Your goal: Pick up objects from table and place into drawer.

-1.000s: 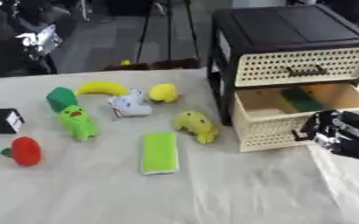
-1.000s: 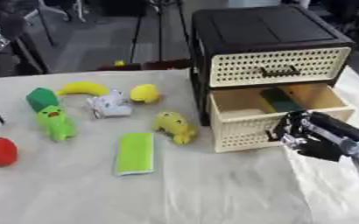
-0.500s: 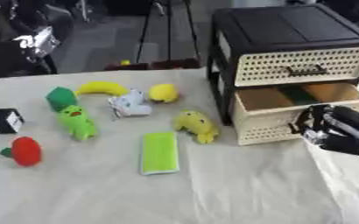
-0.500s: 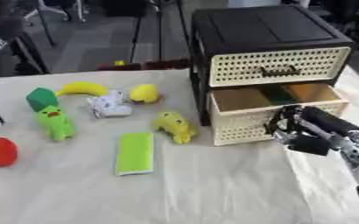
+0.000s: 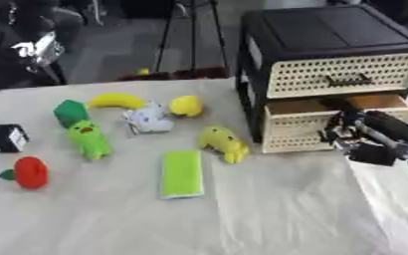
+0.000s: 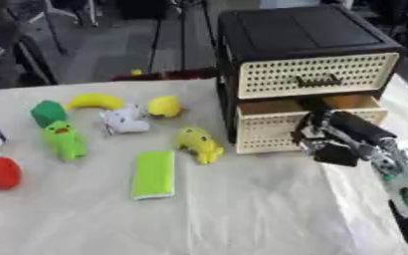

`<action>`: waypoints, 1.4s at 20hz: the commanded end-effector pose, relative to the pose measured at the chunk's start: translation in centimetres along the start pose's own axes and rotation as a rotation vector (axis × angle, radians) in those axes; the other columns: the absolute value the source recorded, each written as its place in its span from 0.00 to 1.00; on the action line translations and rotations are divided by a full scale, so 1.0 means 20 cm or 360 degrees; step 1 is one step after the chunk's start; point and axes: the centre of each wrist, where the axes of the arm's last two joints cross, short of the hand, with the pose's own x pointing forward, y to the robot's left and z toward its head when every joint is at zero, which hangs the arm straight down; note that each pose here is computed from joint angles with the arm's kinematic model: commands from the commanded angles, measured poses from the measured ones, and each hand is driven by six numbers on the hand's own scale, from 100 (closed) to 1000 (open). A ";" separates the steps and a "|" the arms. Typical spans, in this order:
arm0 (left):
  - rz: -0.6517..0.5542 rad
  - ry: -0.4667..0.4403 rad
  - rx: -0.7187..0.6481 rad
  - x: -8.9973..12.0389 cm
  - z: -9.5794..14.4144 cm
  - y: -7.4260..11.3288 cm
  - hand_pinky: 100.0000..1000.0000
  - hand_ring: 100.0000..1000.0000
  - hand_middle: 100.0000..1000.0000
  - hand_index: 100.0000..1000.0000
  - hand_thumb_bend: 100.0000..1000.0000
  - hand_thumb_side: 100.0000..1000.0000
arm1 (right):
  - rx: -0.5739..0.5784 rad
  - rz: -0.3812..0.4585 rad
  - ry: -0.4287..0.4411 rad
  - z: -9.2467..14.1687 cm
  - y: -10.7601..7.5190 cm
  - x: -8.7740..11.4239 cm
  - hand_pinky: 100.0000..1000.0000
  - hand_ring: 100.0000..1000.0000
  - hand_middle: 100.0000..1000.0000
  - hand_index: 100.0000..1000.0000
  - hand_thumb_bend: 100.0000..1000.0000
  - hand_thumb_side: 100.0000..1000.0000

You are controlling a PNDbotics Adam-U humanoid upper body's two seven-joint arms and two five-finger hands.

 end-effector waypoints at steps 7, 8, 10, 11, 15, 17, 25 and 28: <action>-0.0001 -0.0036 0.0026 0.03 -0.01 0.03 0.53 0.51 0.51 0.68 0.54 0.72 | -0.0131 0.0121 -0.0044 -0.09 -0.16 0.01 0.45 0.73 0.75 0.76 0.00 0.92; 0.0000 -0.0036 0.0028 0.03 -0.01 0.03 0.53 0.51 0.51 0.68 0.54 0.72 | -0.0144 0.0130 -0.0047 -0.09 -0.17 0.01 0.45 0.73 0.75 0.76 0.00 0.91; 0.0002 -0.0036 0.0031 0.03 -0.01 0.03 0.53 0.51 0.51 0.68 0.54 0.72 | -0.0168 0.0148 -0.0051 -0.10 -0.18 0.02 0.46 0.74 0.76 0.76 0.00 0.93; 0.0003 -0.0036 0.0030 0.03 -0.01 0.03 0.53 0.51 0.51 0.68 0.53 0.72 | -0.0179 0.0156 -0.0050 -0.10 -0.19 0.02 0.46 0.74 0.76 0.76 0.00 0.90; 0.0005 -0.0034 0.0029 0.02 -0.01 0.03 0.53 0.51 0.50 0.68 0.53 0.72 | -0.0223 0.0192 -0.0054 -0.10 -0.21 0.03 0.49 0.75 0.77 0.76 0.00 0.87; 0.0002 -0.0030 0.0032 0.02 -0.01 0.03 0.53 0.51 0.50 0.68 0.53 0.72 | -0.0263 0.0210 -0.0058 -0.08 -0.22 0.03 0.50 0.74 0.75 0.76 0.00 0.85; -0.0006 -0.0005 0.0035 -0.01 0.01 0.03 0.53 0.51 0.50 0.67 0.53 0.73 | -0.0588 0.0194 -0.0042 0.11 -0.29 0.05 0.44 0.61 0.66 0.71 0.00 0.71; -0.0012 0.0005 0.0033 -0.02 0.02 0.03 0.53 0.51 0.50 0.67 0.52 0.73 | -0.0731 0.0131 -0.0034 0.19 -0.27 0.08 0.40 0.57 0.62 0.69 0.00 0.67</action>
